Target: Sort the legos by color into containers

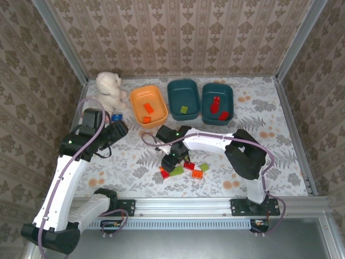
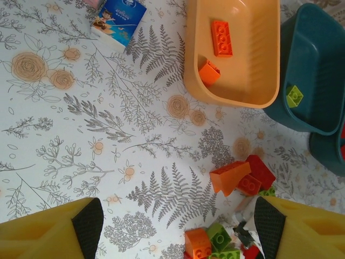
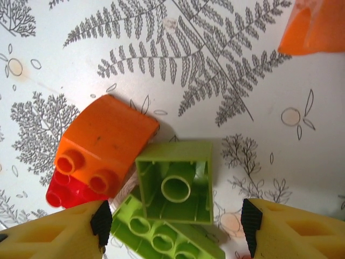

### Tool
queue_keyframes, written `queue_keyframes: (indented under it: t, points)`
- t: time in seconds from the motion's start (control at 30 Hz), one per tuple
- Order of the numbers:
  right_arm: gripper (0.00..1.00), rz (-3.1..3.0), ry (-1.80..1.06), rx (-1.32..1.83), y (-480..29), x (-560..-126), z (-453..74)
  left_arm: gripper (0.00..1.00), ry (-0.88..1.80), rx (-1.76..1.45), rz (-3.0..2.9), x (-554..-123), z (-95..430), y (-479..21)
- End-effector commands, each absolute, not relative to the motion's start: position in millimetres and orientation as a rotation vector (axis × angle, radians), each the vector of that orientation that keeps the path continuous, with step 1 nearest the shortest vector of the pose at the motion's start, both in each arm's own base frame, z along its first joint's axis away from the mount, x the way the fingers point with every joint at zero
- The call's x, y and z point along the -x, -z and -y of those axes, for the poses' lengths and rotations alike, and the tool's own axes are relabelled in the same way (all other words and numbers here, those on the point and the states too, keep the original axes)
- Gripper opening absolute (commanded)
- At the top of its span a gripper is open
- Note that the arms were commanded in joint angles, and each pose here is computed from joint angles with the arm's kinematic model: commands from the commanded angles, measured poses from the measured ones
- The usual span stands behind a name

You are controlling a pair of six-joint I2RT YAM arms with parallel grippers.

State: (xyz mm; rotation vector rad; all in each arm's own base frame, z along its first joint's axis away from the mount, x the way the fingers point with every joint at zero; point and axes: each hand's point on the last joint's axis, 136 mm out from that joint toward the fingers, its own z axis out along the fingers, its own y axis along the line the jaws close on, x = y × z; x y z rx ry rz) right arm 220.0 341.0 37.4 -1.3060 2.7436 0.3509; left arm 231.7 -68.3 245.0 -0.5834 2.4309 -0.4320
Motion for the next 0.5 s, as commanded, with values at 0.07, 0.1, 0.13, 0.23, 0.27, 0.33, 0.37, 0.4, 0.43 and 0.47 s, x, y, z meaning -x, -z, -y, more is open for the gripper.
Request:
queue_keyframes:
  t: [0.07, 0.1, 0.13, 0.23, 0.27, 0.33, 0.37, 0.4, 0.43, 0.47]
  points:
    - [0.64, -2.744, -0.297, 1.339, -33.5, -223.3, -342.7, 0.77, 0.414, 0.634, -2.438, -230.8, 63.8, -241.9]
    - [0.62, -2.742, -0.297, 1.341, -33.7, -224.0, -343.5, 0.77, 0.416, 0.634, -2.436, -231.9, 64.3, -242.8]
    - [0.61, -2.743, -0.298, 1.344, -33.6, -224.3, -344.2, 0.77, 0.421, 0.633, -2.435, -232.6, 64.9, -243.4]
    - [0.60, -2.754, -0.283, 1.347, -30.8, -225.2, -344.3, 0.77, 0.428, 0.636, -2.430, -234.1, 65.7, -243.8]
    - [0.59, -2.757, -0.274, 1.349, -29.8, -225.5, -343.9, 0.77, 0.429, 0.636, -2.431, -233.9, 65.9, -243.0]
    - [0.58, -2.766, -0.249, 1.343, -27.3, -226.4, -341.2, 0.76, 0.433, 0.636, -2.430, -234.7, 66.6, -243.0]
    - [0.58, -2.767, -0.245, 1.336, -28.1, -226.6, -340.4, 0.76, 0.437, 0.635, -2.429, -234.9, 67.0, -243.2]
    - [0.59, -2.763, -0.247, 1.326, -29.9, -227.1, -340.0, 0.76, 0.437, 0.632, -2.430, -235.0, 67.2, -242.8]
    - [0.62, -2.757, -0.254, 1.318, -33.0, -226.7, -339.6, 0.76, 0.437, 0.634, -2.431, -235.2, 67.3, -242.6]
    - [0.64, -2.748, -0.263, 1.309, -36.2, -227.2, -340.0, 0.76, 0.437, 0.634, -2.432, -235.1, 67.5, -242.2]
